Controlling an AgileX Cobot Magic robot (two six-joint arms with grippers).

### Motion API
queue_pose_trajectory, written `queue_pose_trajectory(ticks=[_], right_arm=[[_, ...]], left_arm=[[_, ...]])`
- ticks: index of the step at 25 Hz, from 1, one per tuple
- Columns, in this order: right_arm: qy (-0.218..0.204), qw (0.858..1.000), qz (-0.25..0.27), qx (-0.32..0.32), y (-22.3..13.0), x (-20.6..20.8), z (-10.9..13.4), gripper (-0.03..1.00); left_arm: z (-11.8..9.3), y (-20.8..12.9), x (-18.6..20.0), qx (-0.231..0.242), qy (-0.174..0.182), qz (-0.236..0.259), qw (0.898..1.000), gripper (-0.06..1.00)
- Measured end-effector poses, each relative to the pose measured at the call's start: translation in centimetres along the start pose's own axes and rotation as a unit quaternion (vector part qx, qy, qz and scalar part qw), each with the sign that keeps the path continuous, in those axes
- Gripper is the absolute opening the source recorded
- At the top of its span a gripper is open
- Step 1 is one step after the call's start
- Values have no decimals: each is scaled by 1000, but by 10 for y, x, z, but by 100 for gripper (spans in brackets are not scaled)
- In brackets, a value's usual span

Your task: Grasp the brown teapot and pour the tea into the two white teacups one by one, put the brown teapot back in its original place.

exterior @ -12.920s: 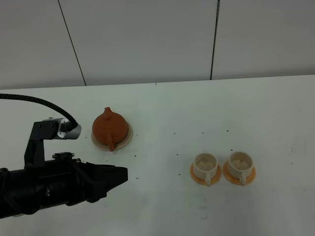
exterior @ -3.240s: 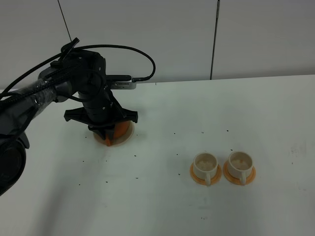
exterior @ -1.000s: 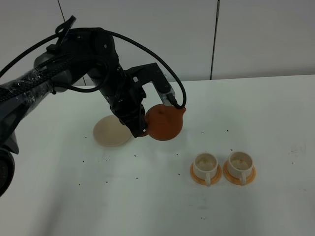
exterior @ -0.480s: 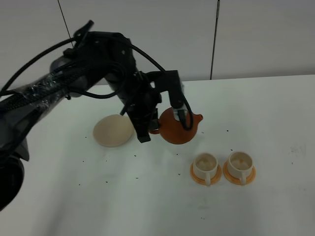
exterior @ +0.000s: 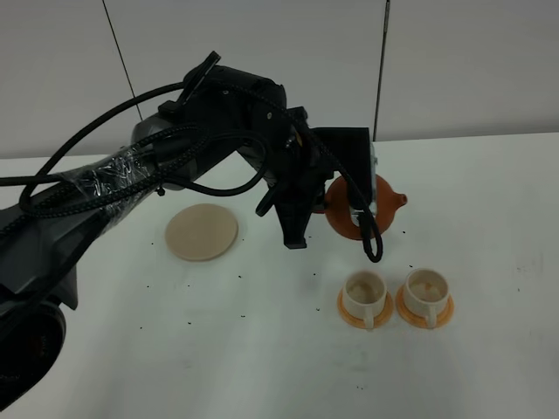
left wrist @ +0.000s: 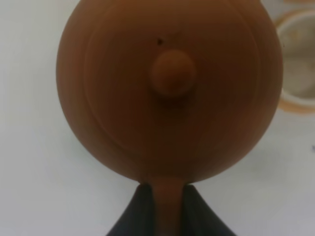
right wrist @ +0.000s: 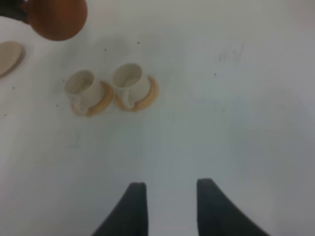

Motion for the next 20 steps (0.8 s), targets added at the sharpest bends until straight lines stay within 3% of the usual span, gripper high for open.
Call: queue_pose_trajectory(ticks=[9, 20], right_arm=[[0, 1000, 0, 0, 0, 0, 0, 24], [0, 1000, 0, 0, 0, 0, 0, 24]], left_arm=[[-2, 29, -25, -71, 43, -6, 996, 17], [1, 36, -39, -144, 78, 8, 986, 17]])
Point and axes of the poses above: a point on each arm's last joint axis where the gripper is mounted, x pointing back along that axis away from the gripper, z along the wrist's bending axis when the last joint is at zero, y = z × x, the point moved 3 cm from there along -x, pointing out along that axis toward the gripper, and after that the axes turned 8 degrees about -x, right-handed, at the moved point
